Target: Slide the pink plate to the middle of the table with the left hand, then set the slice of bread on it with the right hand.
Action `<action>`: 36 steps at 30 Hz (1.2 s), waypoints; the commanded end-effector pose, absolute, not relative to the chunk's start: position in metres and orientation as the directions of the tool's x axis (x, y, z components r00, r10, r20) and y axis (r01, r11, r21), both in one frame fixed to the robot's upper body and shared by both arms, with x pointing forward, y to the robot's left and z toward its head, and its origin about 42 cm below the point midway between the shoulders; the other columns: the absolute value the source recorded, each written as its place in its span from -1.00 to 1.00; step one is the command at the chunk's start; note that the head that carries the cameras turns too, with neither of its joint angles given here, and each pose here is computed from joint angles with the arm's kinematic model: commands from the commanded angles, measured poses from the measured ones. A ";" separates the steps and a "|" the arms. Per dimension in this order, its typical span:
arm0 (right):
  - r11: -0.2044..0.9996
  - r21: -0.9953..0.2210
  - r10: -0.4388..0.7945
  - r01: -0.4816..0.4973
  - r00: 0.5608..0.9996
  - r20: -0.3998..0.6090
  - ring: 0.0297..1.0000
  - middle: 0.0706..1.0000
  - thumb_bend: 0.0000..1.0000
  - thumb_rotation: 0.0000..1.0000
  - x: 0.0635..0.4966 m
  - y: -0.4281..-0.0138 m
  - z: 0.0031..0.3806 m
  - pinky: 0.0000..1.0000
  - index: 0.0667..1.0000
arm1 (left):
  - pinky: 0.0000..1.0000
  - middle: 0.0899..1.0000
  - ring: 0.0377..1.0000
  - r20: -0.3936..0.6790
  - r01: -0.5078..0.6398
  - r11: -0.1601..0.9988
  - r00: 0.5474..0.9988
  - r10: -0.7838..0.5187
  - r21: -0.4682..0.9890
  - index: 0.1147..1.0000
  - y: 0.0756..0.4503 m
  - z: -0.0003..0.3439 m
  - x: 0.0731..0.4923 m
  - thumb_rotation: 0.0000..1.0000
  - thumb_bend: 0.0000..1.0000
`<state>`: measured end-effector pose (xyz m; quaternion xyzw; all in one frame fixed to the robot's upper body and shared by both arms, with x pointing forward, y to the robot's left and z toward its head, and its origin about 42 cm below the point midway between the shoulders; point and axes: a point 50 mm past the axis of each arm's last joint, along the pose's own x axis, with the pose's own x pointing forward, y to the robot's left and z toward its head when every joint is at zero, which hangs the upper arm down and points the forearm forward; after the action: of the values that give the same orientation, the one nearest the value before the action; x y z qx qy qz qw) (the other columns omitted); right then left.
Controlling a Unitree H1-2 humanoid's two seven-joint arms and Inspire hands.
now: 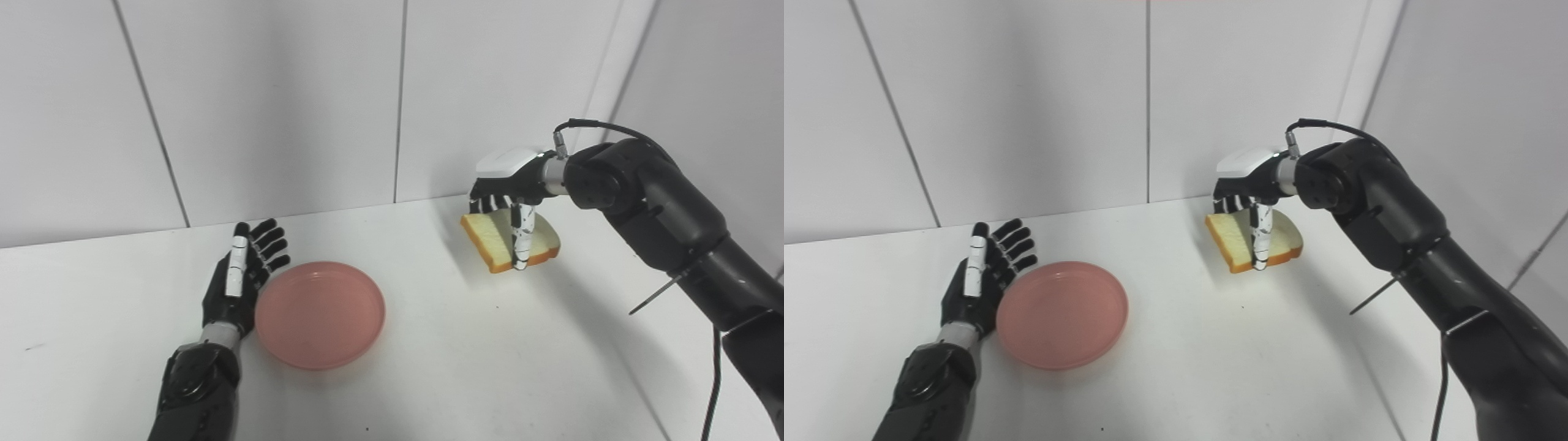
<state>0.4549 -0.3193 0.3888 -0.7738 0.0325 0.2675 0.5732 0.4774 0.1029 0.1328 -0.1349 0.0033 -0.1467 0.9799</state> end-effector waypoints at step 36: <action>-0.356 -0.902 0.577 -0.245 0.701 -0.419 -0.06 0.07 0.72 -0.59 0.485 -0.139 0.338 -0.20 0.18 | 0.39 0.51 0.61 -0.054 0.227 0.948 0.968 -0.244 -0.224 0.31 0.077 0.104 0.462 0.81 0.58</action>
<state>0.4823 -0.1492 0.3129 -0.7325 -0.0746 0.3924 0.5514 0.4731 0.0713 0.1298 -0.1165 -0.0159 -0.1296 0.9846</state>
